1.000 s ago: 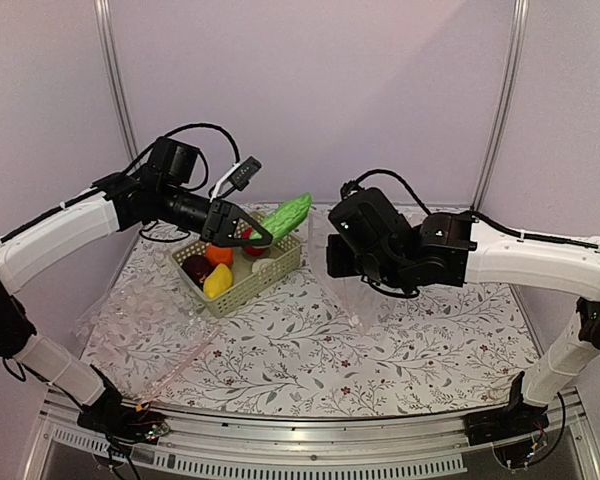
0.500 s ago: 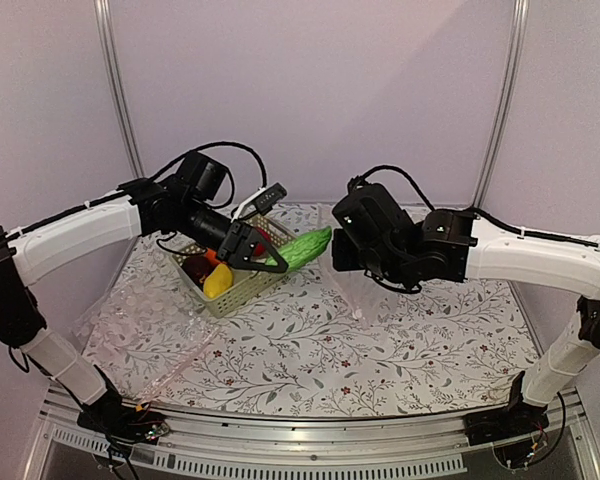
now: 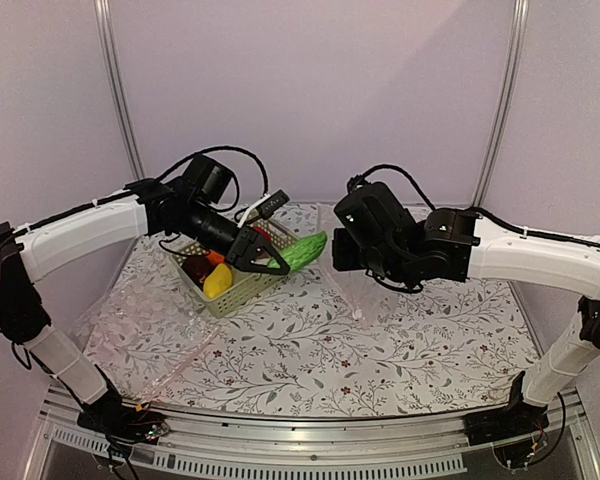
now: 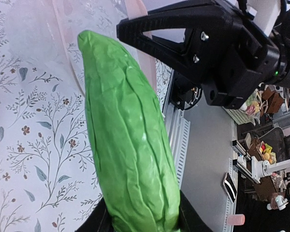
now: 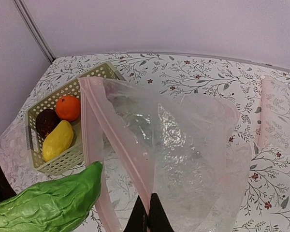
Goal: Place the food in the zip-top bag and seal the zipper
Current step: Place the fake vegetable in the zipper food storage bag.
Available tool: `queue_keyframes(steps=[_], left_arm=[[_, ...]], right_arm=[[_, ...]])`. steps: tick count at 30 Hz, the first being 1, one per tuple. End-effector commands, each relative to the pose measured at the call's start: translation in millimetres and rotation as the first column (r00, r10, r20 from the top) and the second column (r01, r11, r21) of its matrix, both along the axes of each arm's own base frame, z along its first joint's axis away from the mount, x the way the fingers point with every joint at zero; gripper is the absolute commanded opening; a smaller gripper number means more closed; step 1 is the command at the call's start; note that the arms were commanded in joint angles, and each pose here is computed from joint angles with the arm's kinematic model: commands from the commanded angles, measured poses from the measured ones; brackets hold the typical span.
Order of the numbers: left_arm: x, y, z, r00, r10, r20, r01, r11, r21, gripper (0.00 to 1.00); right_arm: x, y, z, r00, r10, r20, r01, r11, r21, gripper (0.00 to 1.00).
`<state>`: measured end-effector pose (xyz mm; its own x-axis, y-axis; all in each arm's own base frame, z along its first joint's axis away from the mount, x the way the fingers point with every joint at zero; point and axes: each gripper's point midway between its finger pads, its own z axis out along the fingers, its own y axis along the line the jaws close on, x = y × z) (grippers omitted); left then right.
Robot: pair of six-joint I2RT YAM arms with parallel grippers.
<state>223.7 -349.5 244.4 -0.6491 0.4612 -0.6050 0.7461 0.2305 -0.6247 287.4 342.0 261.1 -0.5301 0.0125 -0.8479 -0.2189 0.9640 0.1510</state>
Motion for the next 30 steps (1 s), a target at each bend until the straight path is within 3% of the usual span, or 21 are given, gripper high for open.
queue_keyframes(steps=[1,22,30], left_arm=[[10,-1,-6,0.999,0.037,0.029,-0.038,0.998,0.052,0.31],[23,-1,-25,0.995,0.098,0.002,-0.098,0.989,0.112,0.3],[27,-1,-29,0.993,0.122,-0.002,-0.121,0.985,0.127,0.38]], right_arm=[[-4,7,12,0.999,0.05,-0.009,-0.05,0.998,0.037,0.0],[-24,74,-18,0.967,0.221,-0.129,-0.202,0.969,0.144,0.0],[-25,88,-21,0.957,0.251,-0.144,-0.222,0.956,0.194,0.0]])
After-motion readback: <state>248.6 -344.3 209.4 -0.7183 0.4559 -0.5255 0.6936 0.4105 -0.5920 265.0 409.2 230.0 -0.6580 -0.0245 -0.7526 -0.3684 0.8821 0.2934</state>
